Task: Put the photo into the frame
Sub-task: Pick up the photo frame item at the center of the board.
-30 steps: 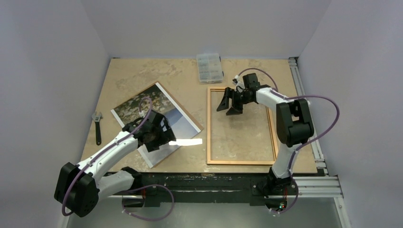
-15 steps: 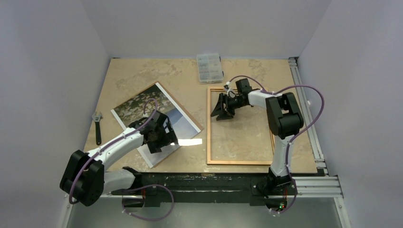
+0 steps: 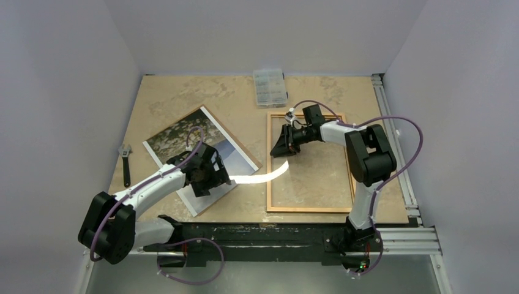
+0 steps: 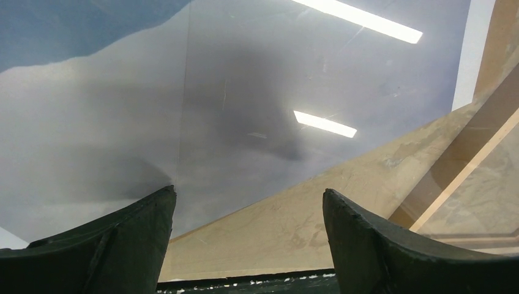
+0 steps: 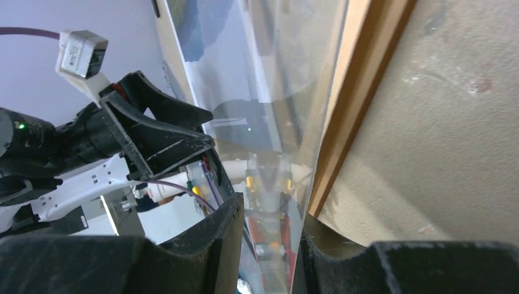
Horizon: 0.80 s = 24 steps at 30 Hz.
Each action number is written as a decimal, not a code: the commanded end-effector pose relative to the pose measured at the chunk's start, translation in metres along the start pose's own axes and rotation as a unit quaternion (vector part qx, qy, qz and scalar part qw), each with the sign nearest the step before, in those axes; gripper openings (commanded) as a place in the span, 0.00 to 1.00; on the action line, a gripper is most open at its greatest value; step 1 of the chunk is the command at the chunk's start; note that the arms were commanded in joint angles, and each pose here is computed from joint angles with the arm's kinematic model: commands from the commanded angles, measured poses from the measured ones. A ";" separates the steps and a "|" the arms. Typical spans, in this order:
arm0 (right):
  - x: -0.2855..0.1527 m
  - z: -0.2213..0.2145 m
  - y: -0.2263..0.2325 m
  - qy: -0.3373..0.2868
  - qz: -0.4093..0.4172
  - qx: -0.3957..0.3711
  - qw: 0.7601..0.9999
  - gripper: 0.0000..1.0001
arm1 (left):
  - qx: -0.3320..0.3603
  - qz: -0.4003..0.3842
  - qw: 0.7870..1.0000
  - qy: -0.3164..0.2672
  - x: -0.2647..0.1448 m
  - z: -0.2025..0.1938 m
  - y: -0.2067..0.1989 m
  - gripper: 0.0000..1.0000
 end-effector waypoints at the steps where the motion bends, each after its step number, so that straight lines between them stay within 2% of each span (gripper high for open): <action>1: -0.011 -0.001 0.020 -0.013 0.018 -0.032 0.999 0.29 | 0.007 -0.009 1.000 0.001 0.003 0.001 0.000 0.86; 8: -0.015 -0.008 0.019 -0.025 -0.013 -0.028 0.999 0.26 | 0.009 -0.008 1.000 0.001 0.002 0.001 0.001 0.86; 15: -0.022 -0.013 0.026 -0.033 -0.025 -0.033 0.999 0.00 | 0.017 -0.017 1.000 -0.016 -0.009 0.003 -0.001 0.86; 24: -0.056 -0.026 0.072 -0.077 -0.039 -0.073 0.994 0.00 | 0.039 -0.077 0.995 -0.053 -0.046 0.006 -0.008 0.86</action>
Point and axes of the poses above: each gripper's point midway between its finger pads, its own x axis out along the fingers, its own y axis along the line the jaws close on, z = x × y, the point moved 10 cm from there along -x, back along the fingers, and after that the axes turned 2 degrees about -x, right-handed, at the moved point
